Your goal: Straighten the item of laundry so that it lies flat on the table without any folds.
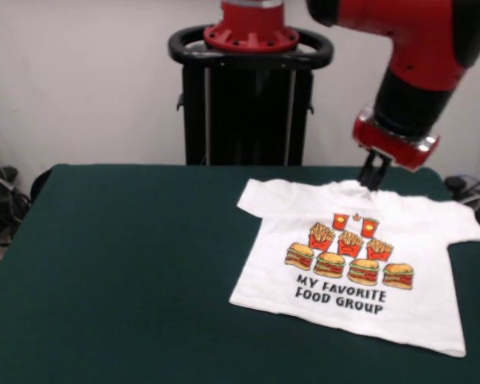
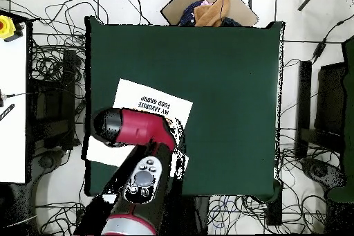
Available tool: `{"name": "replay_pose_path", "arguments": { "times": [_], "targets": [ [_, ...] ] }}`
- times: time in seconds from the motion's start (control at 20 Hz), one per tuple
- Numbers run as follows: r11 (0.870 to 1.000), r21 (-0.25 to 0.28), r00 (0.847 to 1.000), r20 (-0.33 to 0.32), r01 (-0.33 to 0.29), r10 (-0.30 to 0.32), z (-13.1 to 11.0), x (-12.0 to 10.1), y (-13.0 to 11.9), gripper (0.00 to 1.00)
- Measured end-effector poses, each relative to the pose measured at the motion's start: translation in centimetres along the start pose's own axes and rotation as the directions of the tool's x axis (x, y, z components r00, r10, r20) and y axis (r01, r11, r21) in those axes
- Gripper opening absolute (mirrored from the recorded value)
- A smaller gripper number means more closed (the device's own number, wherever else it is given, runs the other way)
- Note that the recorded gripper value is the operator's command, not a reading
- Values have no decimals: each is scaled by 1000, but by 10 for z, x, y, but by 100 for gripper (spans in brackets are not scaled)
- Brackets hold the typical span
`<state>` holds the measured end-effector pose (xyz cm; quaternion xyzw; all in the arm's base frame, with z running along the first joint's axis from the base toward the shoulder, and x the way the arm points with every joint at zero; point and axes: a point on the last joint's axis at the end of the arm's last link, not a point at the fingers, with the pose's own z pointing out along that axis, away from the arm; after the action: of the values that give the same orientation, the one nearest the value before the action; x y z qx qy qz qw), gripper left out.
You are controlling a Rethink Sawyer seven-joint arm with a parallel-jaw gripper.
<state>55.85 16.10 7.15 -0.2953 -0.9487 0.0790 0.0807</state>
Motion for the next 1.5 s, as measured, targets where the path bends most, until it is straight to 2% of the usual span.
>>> {"name": "replay_pose_path", "arguments": {
  "times": [0.05, 0.1, 0.35, 0.4, 0.65, 0.7, 0.85, 1.05, 1.2, 1.35, 1.5],
  "targets": [
    [1000, -2, 1000, 4, -13, 13, -1, -9, -8, 0],
    [999, -3, 999, 14, -40, 40, -2, -28, -26, 0],
    [995, -2, 995, 38, -95, 95, -5, -65, -74, 0],
    [993, 0, 992, 51, -114, 114, -6, -76, -95, 0],
    [990, 12, 987, 80, -139, 138, -1, -89, -145, 0],
    [989, 17, 986, 91, -145, 143, 5, -88, -167, 0],
    [990, 21, 986, 99, -140, 138, 15, -84, -185, 0],
    [994, 15, 988, 113, -108, 106, 37, -69, -207, 0],
    [999, 5, 988, 149, -48, 47, 54, -53, -211, 0],
    [1000, -2, 985, 170, 8, -7, 68, -37, -206, 0],
    [999, -6, 985, 171, 33, -31, 76, -24, -199, 0]
  ]
}}
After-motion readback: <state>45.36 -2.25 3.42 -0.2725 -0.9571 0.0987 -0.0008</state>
